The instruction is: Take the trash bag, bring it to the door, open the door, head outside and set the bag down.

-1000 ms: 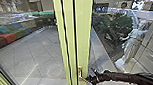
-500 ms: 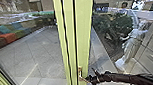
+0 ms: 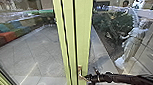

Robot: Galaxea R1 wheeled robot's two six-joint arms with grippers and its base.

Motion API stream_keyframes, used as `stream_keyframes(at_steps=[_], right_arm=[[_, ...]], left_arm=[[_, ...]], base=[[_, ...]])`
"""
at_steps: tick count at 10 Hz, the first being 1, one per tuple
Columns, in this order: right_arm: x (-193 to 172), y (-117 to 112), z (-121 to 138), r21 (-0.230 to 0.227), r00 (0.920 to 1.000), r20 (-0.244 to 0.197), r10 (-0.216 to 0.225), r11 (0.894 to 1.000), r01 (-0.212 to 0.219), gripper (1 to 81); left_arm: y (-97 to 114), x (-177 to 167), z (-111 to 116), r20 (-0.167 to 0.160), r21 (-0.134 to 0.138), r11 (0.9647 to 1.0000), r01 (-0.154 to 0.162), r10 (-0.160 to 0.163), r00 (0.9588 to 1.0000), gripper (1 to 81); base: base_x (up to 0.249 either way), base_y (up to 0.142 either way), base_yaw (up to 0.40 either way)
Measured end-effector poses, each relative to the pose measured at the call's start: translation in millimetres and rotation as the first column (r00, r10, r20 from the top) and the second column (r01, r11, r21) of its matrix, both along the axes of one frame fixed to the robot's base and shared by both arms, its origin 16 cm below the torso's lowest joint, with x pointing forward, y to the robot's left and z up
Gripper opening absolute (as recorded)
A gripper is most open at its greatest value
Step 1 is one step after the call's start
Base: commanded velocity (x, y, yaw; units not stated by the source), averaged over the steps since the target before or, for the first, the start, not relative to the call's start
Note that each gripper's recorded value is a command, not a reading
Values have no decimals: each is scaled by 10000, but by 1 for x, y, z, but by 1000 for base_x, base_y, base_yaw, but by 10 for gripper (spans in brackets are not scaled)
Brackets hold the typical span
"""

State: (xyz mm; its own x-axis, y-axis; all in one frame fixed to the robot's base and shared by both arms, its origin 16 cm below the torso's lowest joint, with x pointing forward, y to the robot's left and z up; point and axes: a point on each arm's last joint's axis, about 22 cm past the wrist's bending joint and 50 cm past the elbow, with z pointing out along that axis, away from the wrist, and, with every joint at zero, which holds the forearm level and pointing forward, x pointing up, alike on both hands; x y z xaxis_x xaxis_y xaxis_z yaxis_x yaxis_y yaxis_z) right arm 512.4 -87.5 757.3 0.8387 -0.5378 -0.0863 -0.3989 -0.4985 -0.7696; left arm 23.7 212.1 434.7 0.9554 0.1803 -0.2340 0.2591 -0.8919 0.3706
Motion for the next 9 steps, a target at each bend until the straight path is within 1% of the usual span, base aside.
stream_keyframes(at_steps=[2,4,7,9], right_arm=[[2,-2,1,-10,10000,1,-35,10000,35,811],[5,-4,2,-60,10000,-13,-50,10000,50,811],[6,-7,5,-266,9999,-6,111,9996,-111,811],[7,-8,6,-298,9999,3,122,9995,-122,811]], left_arm=[[0,-2,0,-44,7,10000,-23,23,10000,10],[5,-3,-1,-61,95,10000,-29,29,10000,10],[6,-3,-2,-65,127,9999,-22,23,10000,10],[6,-4,-2,-65,130,9999,-24,24,10000,10]], base=[[0,0,0],[0,0,0],[0,0,0],[0,0,0]])
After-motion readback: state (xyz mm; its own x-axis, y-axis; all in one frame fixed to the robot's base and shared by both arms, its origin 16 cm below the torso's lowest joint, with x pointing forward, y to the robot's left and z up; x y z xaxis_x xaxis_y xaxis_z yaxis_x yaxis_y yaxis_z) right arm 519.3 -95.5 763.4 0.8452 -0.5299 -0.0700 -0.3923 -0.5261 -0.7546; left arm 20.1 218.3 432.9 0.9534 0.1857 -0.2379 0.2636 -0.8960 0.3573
